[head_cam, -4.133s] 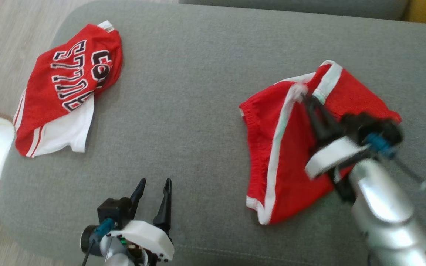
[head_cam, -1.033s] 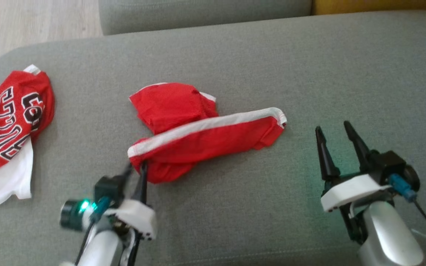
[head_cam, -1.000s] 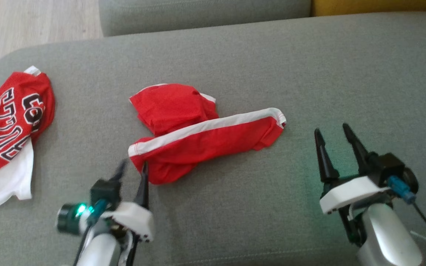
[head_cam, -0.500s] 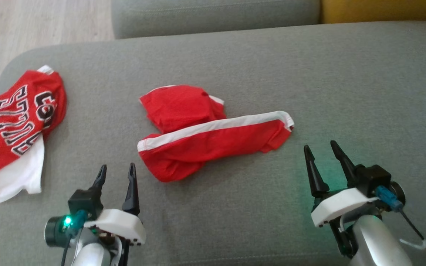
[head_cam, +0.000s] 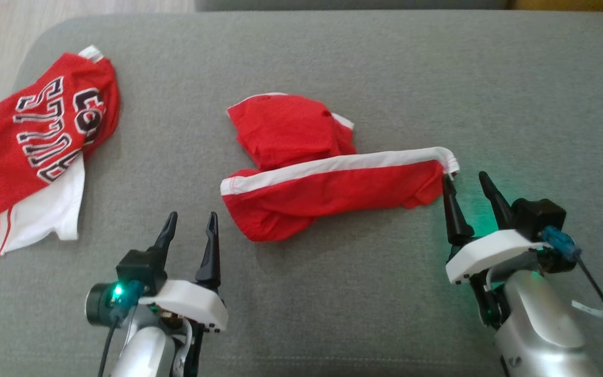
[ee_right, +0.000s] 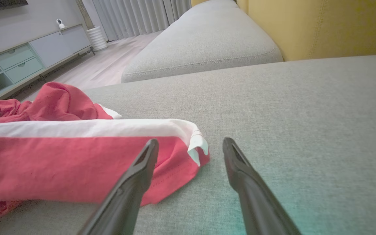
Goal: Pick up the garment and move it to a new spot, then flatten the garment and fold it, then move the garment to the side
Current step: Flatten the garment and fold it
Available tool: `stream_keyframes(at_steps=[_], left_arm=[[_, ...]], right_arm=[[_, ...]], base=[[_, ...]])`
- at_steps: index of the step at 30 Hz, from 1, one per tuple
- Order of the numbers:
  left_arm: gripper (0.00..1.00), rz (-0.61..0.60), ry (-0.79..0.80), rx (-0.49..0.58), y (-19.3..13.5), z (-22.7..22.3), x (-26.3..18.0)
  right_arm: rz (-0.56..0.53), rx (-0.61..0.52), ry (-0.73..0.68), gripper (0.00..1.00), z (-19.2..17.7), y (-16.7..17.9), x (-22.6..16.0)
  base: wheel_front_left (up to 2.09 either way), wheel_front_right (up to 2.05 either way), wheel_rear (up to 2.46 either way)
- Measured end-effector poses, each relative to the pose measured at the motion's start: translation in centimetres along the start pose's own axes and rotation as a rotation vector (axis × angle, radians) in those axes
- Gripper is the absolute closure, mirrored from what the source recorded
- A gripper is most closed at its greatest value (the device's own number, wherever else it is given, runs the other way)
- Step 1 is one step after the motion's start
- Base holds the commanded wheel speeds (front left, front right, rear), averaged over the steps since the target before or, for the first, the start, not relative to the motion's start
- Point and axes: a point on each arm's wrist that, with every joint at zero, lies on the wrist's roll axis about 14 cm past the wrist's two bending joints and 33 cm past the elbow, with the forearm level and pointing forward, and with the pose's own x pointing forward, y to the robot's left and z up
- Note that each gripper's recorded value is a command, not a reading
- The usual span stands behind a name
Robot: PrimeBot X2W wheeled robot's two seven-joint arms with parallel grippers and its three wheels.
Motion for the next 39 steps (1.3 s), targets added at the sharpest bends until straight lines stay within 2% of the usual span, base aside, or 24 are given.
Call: stream_keyframes(at_steps=[8,13,17,23,25,27,28,29,30,39], left_arm=[[0.0,0.022,0.019,-0.002,0.8,-0.6,0.3],[0.0,0.018,0.028,-0.001,0.7,-0.9,0.6],[0.0,0.015,0.032,-0.002,0.7,-1.0,0.7],[0.0,0.019,0.041,-0.01,0.8,-1.3,0.7],[0.0,0.018,0.043,-0.01,0.7,-1.4,0.8],[0.0,0.017,0.043,-0.01,0.7,-1.4,0.8],[0.0,0.017,0.043,-0.01,0.7,-1.4,0.8],[0.0,0.017,0.043,-0.01,0.7,-1.4,0.8],[0.0,0.016,0.043,-0.01,0.7,-1.4,0.8],[0.0,0.009,0.024,-0.024,0.4,-0.7,1.3]], right_arm=[[-0.009,0.037,0.038,0.02,-1.3,-0.2,1.2],[-0.006,0.049,0.047,0.15,-1.7,-0.1,1.8],[-0.023,0.081,0.033,0.35,-1.3,-0.5,2.5],[-0.021,0.084,0.03,0.45,-1.3,-0.4,2.7],[-0.021,0.084,0.026,0.52,-1.2,-0.4,2.7],[-0.025,0.085,0.026,0.64,-1.2,-0.6,2.7],[-0.027,0.084,0.028,0.76,-1.2,-0.7,2.7],[-0.029,0.081,0.031,0.94,-1.3,-0.7,2.6],[-0.03,0.079,0.038,1.0,-1.6,-0.8,2.6],[-0.056,0.048,0.057,1.0,-2.0,-1.8,2.2]], base=[[0.0,0.0,0.0],[0.0,0.0,0.0],[0.0,0.0,0.0],[0.0,0.0,0.0],[0.0,0.0,0.0],[0.0,0.0,0.0],[0.0,0.0,0.0],[0.0,0.0,0.0],[0.0,0.0,0.0],[0.0,0.0,0.0]])
